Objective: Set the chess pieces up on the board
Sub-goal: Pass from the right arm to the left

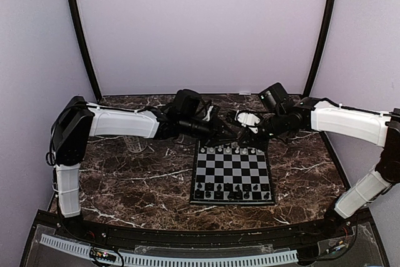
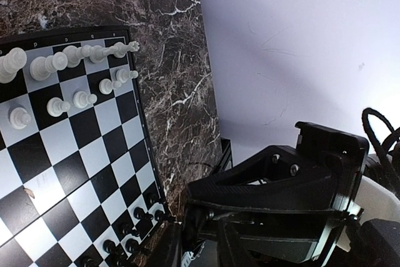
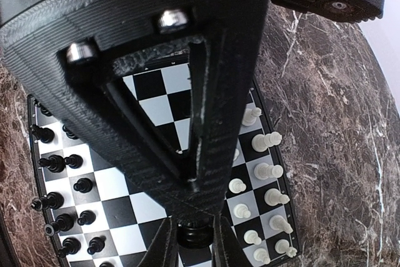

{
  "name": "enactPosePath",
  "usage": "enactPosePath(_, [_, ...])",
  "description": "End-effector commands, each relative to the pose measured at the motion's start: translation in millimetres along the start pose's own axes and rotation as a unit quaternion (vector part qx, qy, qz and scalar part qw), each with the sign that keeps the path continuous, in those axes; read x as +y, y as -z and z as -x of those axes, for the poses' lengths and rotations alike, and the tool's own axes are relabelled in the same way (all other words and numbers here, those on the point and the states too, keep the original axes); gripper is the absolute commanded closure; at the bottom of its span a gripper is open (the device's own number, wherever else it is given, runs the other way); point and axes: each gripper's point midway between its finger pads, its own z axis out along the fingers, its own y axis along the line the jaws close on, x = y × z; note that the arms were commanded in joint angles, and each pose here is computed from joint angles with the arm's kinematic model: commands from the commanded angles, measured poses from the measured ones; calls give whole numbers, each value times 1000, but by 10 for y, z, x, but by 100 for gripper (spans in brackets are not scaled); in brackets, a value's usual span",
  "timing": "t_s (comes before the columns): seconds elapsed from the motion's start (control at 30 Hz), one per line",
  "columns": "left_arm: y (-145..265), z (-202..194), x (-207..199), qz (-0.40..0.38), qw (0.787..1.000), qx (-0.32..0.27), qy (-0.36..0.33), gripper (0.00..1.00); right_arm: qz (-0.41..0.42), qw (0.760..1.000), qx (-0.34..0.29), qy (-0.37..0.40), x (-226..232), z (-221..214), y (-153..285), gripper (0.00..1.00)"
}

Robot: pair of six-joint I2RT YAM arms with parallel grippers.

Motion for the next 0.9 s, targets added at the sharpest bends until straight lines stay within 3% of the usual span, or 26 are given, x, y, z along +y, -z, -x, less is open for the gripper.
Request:
enactPosePath(0.0, [12,26,-226,-27,999,-1,-23,80,-1,1000,-26,5,-18,183,21,85])
enactPosePath(0.23, [-21,0,-236,-27,999,6,-29,83,2,1000,-28,2,-13,192,12,85])
enactPosePath(0.43, [-29,16,-203,-19,999,2,-36,92,5,1000,-28,-1,-9,203,11,84])
enactPosePath(0.67, [59,121,-281,16,994,-18,-110,100,30,998,-48,-39,-94,52,274,57])
enactPosePath(0.87, [240,170,-431,95,965,-37,-240,100,-2,988,-94,-123,-578,-268,681,51])
